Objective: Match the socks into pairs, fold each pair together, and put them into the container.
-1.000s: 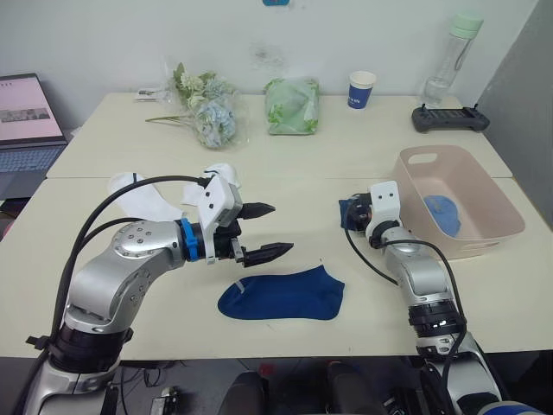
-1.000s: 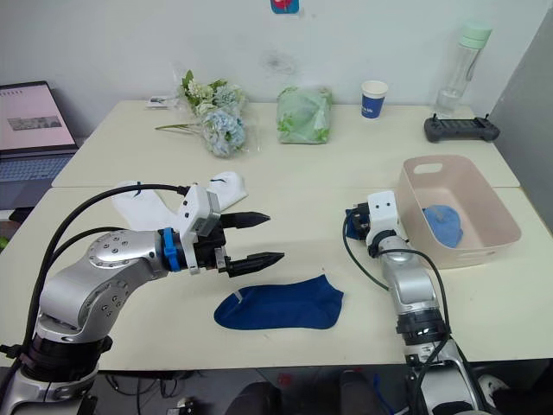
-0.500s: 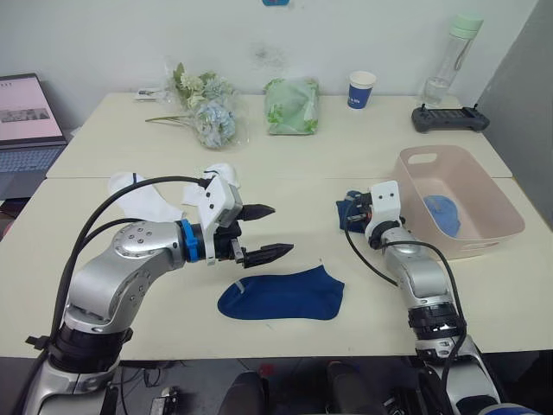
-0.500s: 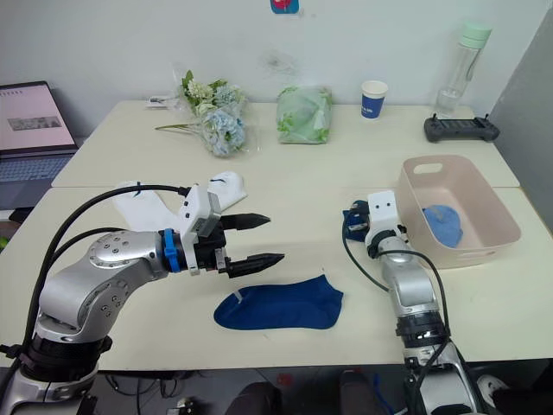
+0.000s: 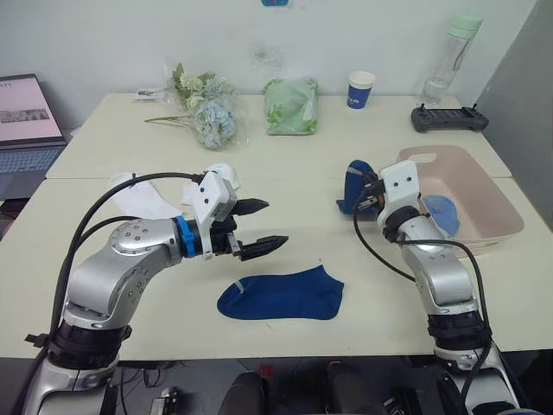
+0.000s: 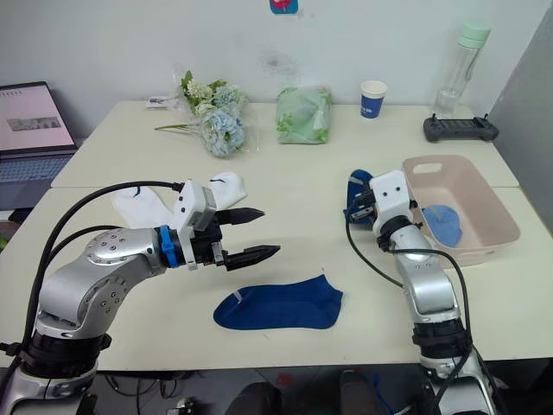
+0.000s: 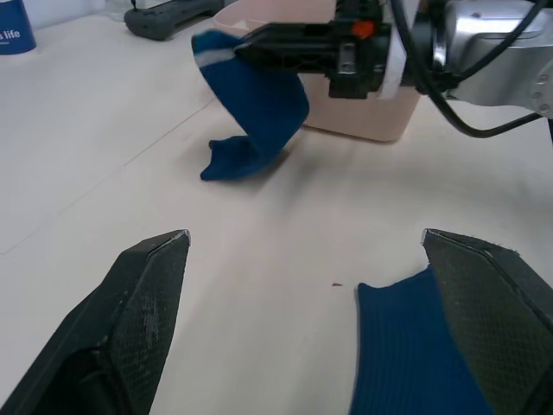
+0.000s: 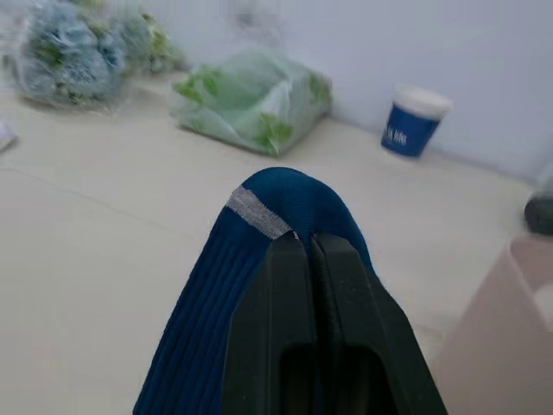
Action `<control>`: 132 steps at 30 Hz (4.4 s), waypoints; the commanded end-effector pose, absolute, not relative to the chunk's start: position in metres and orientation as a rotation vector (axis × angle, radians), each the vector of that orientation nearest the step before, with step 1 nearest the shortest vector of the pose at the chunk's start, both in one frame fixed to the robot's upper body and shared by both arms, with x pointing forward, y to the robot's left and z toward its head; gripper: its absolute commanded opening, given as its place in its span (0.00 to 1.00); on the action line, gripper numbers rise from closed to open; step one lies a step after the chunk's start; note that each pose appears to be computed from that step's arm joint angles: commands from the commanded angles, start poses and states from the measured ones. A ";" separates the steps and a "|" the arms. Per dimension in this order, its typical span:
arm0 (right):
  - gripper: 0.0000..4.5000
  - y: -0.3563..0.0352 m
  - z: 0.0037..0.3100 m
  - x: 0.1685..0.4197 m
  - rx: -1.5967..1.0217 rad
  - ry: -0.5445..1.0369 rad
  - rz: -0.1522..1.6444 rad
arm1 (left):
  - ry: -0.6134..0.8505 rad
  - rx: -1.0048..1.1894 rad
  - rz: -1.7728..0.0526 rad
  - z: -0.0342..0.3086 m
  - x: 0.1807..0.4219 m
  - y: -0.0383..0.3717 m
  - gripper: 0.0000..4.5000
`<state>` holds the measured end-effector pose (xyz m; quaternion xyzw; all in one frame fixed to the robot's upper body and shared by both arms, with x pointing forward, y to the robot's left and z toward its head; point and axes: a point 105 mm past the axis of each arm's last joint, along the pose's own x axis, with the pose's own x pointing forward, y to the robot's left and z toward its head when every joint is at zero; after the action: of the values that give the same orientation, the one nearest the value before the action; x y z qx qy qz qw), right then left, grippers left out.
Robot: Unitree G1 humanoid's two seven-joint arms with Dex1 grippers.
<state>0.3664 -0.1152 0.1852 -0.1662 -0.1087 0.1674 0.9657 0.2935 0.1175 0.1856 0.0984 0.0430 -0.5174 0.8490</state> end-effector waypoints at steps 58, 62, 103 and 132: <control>0.92 -0.065 0.131 0.377 -0.389 0.062 0.664 | 0.583 -0.038 -0.822 0.090 0.281 0.144 1.00; 0.92 -0.067 0.121 0.383 -0.386 0.093 0.638 | 0.632 -0.078 -0.813 0.081 0.281 0.133 0.88; 0.00 -0.054 0.110 0.360 -0.018 0.124 0.403 | 0.385 0.120 -0.657 0.106 0.380 0.156 0.00; 1.00 -0.089 0.129 0.321 -0.197 0.079 0.586 | 0.352 0.042 -0.610 0.116 0.349 0.206 1.00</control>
<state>0.3167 -0.0898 0.1152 -0.0837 0.0669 0.2911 0.9507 0.3429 0.2070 0.1051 0.0143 0.1963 -0.3109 0.9299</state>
